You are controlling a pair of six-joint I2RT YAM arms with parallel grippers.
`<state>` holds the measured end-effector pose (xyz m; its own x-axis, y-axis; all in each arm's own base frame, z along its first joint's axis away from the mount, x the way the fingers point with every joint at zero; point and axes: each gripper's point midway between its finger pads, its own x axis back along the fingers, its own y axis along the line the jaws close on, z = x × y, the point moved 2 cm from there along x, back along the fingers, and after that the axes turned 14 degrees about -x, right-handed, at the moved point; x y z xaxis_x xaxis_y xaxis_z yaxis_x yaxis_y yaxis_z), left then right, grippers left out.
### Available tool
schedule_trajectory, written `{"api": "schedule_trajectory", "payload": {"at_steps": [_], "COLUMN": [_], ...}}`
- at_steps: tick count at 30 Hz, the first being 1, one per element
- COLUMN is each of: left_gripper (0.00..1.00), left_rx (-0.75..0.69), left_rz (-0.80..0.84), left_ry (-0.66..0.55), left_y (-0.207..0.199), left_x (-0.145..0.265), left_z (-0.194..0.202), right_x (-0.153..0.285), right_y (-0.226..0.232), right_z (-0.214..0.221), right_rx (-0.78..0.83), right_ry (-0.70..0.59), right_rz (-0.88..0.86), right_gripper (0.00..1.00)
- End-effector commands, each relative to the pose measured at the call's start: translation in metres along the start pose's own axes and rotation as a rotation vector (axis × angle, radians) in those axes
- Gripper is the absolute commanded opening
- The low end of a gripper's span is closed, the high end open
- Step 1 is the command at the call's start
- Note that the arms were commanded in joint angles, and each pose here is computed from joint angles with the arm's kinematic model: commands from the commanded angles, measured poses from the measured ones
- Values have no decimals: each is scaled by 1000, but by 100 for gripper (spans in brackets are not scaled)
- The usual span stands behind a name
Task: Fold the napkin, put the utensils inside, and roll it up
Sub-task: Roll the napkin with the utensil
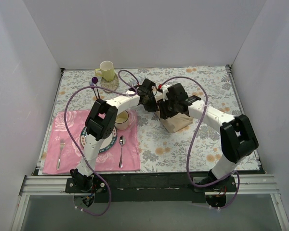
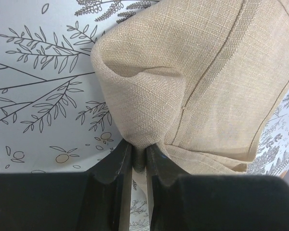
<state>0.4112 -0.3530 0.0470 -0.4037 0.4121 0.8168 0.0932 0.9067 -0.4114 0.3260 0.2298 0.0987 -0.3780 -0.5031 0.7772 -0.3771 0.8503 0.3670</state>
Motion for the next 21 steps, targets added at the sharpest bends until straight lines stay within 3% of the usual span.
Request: {"api": "schedule_trajectory", "payload": {"at_steps": [1,7,21], "left_gripper": [0,0,0], "left_rx": [-31,-32,-11], "left_rz": [-80,-66,-15], "left_ry": [141,159,208], "left_y": [24,23,24], "left_x": [-11,-7,-6], "left_z": [33,36,42], "right_x": [24,16,-26], "right_y": [-9,16,3], "right_z": [-3,18,37], "right_rx": [207,399,518], "right_ry": [-131,-143,-118], "right_rz": [309,457,599], "right_gripper": [52,53,54]}}
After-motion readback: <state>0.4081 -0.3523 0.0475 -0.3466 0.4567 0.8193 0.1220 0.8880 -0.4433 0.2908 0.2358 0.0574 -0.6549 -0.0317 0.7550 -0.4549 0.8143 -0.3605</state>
